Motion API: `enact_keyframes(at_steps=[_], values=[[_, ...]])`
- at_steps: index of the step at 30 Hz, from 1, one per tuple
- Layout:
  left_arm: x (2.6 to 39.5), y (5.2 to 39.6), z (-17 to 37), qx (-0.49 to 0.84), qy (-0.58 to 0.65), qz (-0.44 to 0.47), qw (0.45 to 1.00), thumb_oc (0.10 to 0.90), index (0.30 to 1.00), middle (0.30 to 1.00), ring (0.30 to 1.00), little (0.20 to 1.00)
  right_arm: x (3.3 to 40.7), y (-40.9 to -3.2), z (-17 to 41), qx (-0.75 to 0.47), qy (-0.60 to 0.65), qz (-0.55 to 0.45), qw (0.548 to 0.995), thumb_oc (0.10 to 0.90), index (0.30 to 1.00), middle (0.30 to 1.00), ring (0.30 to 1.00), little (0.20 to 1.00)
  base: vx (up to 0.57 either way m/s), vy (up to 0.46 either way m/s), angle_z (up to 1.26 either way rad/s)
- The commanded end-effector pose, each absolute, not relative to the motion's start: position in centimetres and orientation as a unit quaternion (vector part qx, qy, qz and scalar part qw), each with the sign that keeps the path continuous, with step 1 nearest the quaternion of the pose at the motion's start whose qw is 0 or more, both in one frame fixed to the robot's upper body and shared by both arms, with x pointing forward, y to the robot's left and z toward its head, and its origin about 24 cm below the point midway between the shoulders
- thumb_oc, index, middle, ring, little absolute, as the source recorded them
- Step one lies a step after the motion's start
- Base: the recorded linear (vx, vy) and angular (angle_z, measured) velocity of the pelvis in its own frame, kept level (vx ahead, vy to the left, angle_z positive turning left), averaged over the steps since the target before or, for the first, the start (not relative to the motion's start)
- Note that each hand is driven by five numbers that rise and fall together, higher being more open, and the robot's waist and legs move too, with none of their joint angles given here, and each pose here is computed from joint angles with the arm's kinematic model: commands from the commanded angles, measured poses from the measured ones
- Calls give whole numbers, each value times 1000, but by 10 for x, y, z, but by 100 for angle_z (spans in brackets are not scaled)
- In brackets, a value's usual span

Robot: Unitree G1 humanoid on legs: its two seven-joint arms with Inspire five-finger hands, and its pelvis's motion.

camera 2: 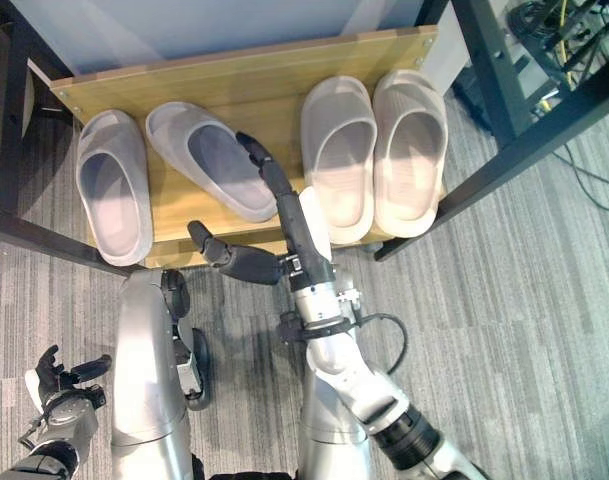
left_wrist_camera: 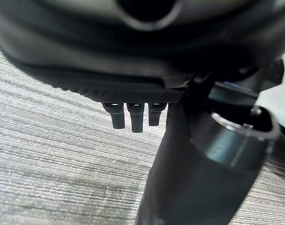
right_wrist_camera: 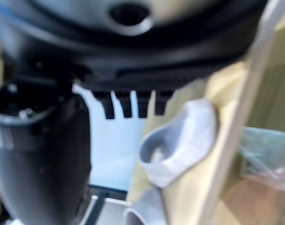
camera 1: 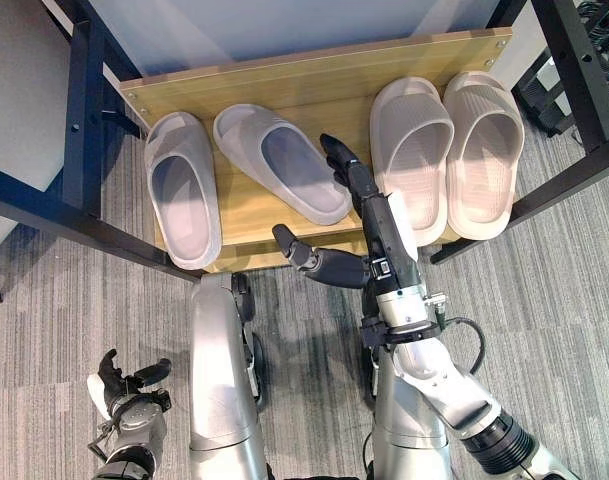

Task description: Arrange the slippers neatly on the shoe rack.

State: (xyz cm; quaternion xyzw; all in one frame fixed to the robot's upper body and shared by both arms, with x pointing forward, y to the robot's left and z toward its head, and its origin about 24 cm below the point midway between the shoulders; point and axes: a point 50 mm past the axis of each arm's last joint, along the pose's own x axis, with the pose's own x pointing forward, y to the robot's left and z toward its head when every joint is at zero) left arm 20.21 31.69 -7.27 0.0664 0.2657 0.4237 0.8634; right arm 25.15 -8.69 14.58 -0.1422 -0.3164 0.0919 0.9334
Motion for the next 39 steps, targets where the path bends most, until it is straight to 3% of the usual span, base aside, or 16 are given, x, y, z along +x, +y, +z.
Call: enact_keyframes(at_steps=[1, 11, 27, 34, 39], values=[[187, 341, -65, 113, 251, 458, 845, 800, 900, 900, 900, 900, 228, -70, 187, -60, -418, 135, 896, 800, 900, 900, 900, 900, 0, 0, 0], [188, 340, -65, 108, 254, 458, 845, 800, 900, 900, 900, 900, 237, -57, 174, -6, -350, 197, 916, 800, 900, 900, 900, 900, 0, 0, 0], [195, 345, -58, 105, 245, 454, 850, 800, 900, 900, 900, 900, 232, -28, 183, 60, -318, 332, 886, 800, 900, 900, 900, 900, 0, 0, 0], [193, 346, -58, 103, 240, 460, 849, 800, 900, 900, 900, 900, 221, -36, 204, 59, -393, 317, 861, 800, 900, 900, 900, 900, 0, 0, 0], [192, 349, -51, 127, 210, 462, 852, 800, 900, 900, 900, 900, 206, -60, 219, -19, -509, 204, 836, 800, 900, 900, 900, 900, 0, 0, 0]])
